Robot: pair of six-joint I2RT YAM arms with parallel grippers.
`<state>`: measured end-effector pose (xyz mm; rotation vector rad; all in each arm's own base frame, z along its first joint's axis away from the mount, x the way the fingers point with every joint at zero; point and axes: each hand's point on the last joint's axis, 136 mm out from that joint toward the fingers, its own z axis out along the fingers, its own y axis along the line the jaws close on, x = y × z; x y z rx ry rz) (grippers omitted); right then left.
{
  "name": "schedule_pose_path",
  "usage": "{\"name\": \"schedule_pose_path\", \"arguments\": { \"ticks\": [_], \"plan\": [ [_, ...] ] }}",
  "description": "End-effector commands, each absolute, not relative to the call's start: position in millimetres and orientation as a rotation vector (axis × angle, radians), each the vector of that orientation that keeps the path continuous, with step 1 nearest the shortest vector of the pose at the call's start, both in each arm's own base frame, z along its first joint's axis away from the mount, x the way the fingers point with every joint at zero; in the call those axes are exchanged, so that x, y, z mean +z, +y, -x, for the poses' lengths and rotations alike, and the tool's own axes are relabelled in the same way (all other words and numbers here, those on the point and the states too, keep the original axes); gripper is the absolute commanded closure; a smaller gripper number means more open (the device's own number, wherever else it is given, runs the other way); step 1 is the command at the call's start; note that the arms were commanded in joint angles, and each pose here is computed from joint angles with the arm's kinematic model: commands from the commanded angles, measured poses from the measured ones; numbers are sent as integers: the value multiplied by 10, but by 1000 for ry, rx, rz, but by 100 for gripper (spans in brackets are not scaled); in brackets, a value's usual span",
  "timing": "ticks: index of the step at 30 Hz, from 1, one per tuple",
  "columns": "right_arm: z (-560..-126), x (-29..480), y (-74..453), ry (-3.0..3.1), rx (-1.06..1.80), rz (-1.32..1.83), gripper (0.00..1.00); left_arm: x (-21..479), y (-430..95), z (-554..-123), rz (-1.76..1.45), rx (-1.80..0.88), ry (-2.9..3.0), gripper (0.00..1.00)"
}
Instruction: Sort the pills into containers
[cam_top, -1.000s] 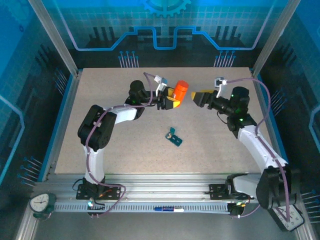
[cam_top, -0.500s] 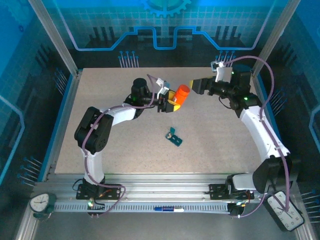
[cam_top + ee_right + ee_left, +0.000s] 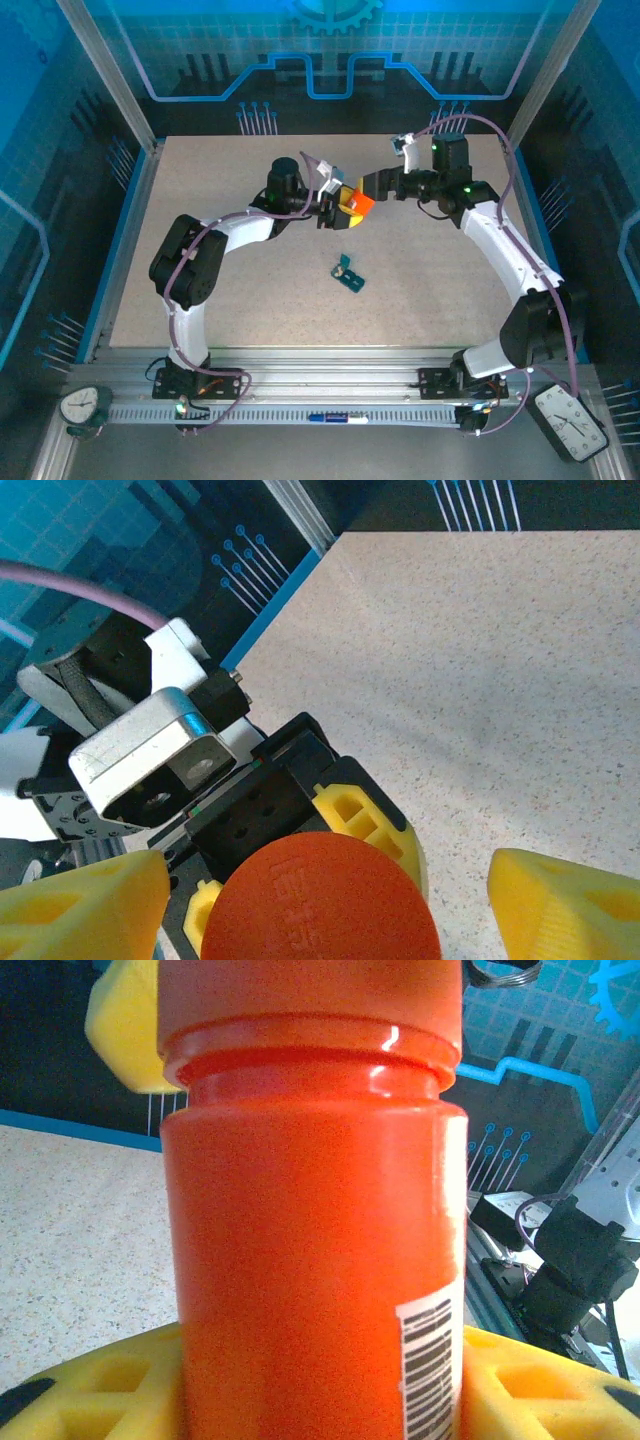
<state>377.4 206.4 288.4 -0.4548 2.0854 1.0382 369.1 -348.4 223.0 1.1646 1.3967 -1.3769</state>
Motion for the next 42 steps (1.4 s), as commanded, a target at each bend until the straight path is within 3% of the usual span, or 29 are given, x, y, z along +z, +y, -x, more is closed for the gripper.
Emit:
{"name": "schedule_pose_path", "arguments": {
  "ticks": [1, 8, 14, 23, 34, 42],
  "plan": [
    [-3767, 2915, 2121, 2076, 1029, 488, 20, 2547, -3501, -3616, -1224, -1345, 1281, 100],
    [-3759, 2893, 2127, 2079, 1035, 487, 41, 2539, -3496, -3621, -1222, -1344, 1285, 100],
    [-3729, 2836, 2134, 2090, 1041, 492, 41, 2539, -3500, -3616, -1223, -1346, 1285, 100],
    [-3696, 2815, 2143, 2094, 1045, 524, 65, 2543, -3500, -3619, -1223, -1346, 1286, 100],
    [-3657, 3021, 2093, 2021, 903, 764, 73, 2551, -3508, -3611, -1238, -1359, 1291, 100],
    [-3603, 3168, 2096, 2013, 975, 916, 73, 2492, -3498, -3565, -1277, -1346, 1319, 100]
  ]
}}
